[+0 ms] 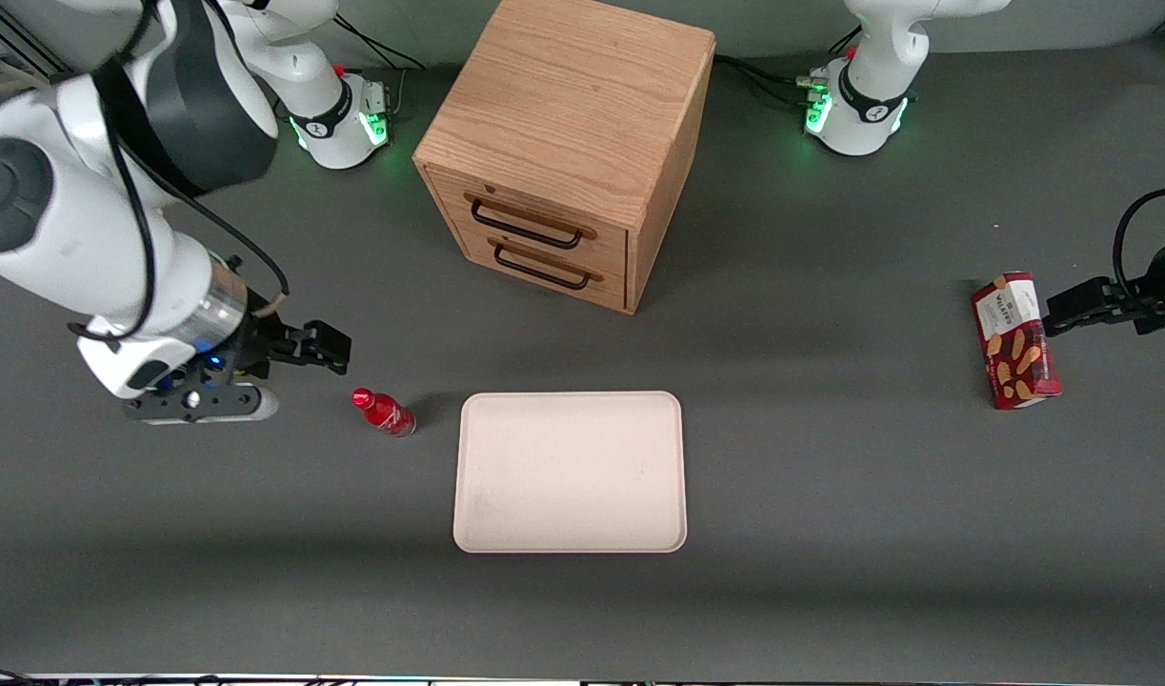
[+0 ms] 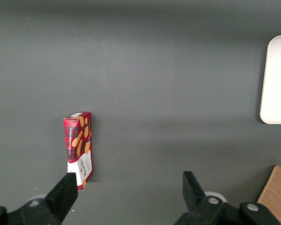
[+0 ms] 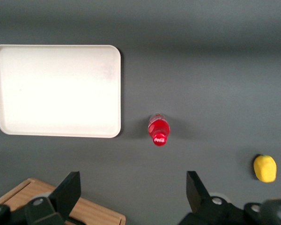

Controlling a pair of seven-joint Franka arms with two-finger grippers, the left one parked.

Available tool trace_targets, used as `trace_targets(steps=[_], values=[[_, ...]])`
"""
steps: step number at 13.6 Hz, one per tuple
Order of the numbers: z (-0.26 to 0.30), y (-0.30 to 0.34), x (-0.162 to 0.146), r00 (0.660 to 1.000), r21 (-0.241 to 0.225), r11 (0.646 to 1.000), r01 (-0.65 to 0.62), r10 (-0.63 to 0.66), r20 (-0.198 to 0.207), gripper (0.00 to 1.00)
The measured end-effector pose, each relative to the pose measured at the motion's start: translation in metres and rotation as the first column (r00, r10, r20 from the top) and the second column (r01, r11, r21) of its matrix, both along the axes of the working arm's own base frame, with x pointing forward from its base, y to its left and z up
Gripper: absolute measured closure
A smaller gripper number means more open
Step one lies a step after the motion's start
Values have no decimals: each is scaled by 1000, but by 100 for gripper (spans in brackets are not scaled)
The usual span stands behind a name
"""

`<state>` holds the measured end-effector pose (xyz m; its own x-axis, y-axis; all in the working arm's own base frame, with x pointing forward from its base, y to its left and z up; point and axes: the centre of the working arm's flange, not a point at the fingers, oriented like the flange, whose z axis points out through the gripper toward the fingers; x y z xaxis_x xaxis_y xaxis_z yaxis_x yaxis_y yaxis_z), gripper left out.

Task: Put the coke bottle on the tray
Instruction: 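Move the right gripper down to the red Coca-Cola bottle beside the tray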

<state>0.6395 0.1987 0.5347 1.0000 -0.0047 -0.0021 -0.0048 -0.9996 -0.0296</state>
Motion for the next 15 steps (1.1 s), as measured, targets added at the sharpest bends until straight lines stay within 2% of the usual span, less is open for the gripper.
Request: trace_targets(steps=[8,15], values=[[-122,-13,-1,998,-25,1000,7,-6,67,0],[-182,-24,-17,995,-20,1000,6,-4,98,0]])
